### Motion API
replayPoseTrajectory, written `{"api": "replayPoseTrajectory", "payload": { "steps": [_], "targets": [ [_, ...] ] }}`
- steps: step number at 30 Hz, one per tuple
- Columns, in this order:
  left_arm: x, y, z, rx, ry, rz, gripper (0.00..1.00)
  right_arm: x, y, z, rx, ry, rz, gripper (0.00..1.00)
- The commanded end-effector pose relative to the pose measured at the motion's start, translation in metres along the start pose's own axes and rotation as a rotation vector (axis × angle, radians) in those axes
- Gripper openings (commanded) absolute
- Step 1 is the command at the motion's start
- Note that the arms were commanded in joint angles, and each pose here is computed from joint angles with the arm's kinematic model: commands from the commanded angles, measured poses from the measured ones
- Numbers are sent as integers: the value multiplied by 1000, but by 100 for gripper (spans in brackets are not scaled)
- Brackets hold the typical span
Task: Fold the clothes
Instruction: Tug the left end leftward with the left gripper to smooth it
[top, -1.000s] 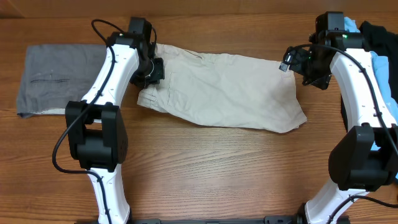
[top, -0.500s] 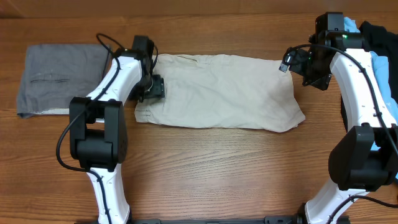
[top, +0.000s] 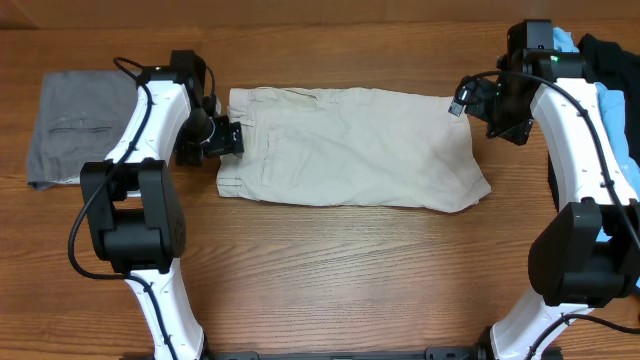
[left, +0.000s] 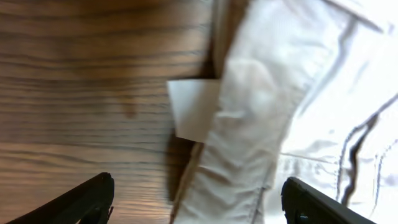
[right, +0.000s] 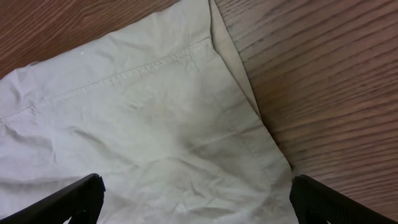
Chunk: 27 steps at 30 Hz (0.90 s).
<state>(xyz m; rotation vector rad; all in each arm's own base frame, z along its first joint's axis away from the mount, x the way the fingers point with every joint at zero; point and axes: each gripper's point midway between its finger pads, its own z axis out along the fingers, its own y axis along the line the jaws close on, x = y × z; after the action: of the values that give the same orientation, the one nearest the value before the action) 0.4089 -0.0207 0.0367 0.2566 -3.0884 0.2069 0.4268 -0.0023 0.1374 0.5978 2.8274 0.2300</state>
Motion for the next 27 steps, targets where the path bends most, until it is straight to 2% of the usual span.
{"api": "replayPoseTrajectory", "payload": {
  "steps": [1, 7, 11, 16, 20, 23, 27],
  "targets": [
    [17, -16, 14, 96, 64, 70, 88, -1, -3, 3, 8, 0, 0, 100],
    [28, -14, 38, 114, 80, 49, 89, -2, -2, 3, 6, -4, -1, 100],
    [32, -13, 51, 115, 79, 42, 84, -2, -2, 3, 6, -5, -1, 100],
    [35, -21, 58, 113, 73, 68, 58, -2, -2, 3, 5, -5, 0, 100],
    [33, -30, 61, 95, 56, 91, 56, -2, -2, 3, 6, -5, 0, 100],
    [31, -20, 63, 3, 43, 74, 55, -2, -2, 3, 7, -2, 0, 100],
    [31, -20, 63, -13, 41, 79, 32, 0, -3, 3, 8, 2, 0, 100]
  ]
}}
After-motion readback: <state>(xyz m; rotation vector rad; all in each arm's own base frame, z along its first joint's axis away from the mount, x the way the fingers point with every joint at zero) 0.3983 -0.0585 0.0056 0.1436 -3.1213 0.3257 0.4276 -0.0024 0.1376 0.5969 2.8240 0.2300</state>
